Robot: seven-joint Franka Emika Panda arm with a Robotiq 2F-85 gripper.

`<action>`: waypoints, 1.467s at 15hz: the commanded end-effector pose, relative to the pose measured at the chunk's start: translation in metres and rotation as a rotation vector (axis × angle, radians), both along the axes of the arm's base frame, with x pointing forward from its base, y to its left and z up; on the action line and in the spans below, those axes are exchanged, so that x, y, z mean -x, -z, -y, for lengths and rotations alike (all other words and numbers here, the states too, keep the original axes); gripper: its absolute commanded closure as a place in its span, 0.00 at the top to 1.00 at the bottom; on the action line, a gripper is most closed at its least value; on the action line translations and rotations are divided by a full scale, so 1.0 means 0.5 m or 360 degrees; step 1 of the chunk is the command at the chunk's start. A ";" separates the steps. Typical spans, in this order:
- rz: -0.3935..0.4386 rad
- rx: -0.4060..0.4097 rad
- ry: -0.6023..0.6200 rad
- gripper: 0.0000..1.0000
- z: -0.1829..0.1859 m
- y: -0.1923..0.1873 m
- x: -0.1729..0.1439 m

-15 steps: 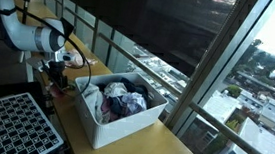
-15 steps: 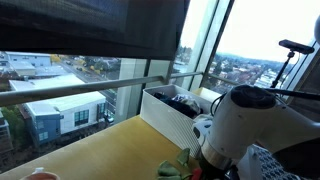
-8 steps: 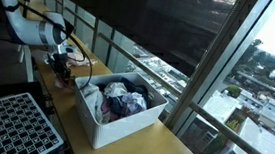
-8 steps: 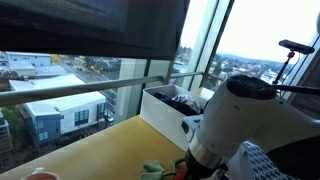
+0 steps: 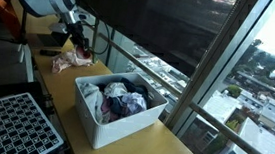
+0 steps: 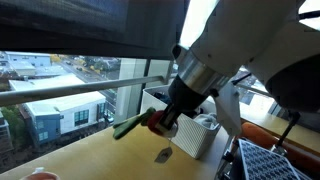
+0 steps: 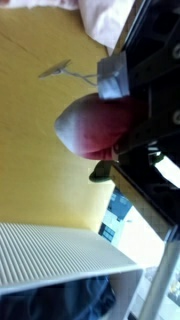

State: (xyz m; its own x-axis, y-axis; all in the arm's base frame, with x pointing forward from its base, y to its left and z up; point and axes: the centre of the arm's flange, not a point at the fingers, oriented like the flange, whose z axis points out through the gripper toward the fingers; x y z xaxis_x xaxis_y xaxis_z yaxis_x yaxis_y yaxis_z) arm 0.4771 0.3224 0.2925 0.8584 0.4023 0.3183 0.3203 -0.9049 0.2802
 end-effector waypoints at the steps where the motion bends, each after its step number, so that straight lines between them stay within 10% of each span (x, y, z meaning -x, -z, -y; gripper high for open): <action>1: 0.0229 0.0102 0.0140 0.05 0.138 -0.148 -0.040; 8: 0.0403 0.0185 0.0499 0.05 0.451 -0.229 -0.131; 10: 0.0346 0.0136 0.0541 0.46 0.499 -0.213 -0.132; 17: 0.0307 0.0056 0.0482 0.96 0.460 -0.214 -0.076; 22: 0.0312 -0.0010 0.0398 1.00 0.396 -0.217 -0.045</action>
State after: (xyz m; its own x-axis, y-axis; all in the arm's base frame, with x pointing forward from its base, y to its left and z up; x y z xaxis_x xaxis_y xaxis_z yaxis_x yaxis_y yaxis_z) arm 0.5172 0.1025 0.3940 0.8628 0.1522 0.4820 -0.0216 -0.9416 0.3361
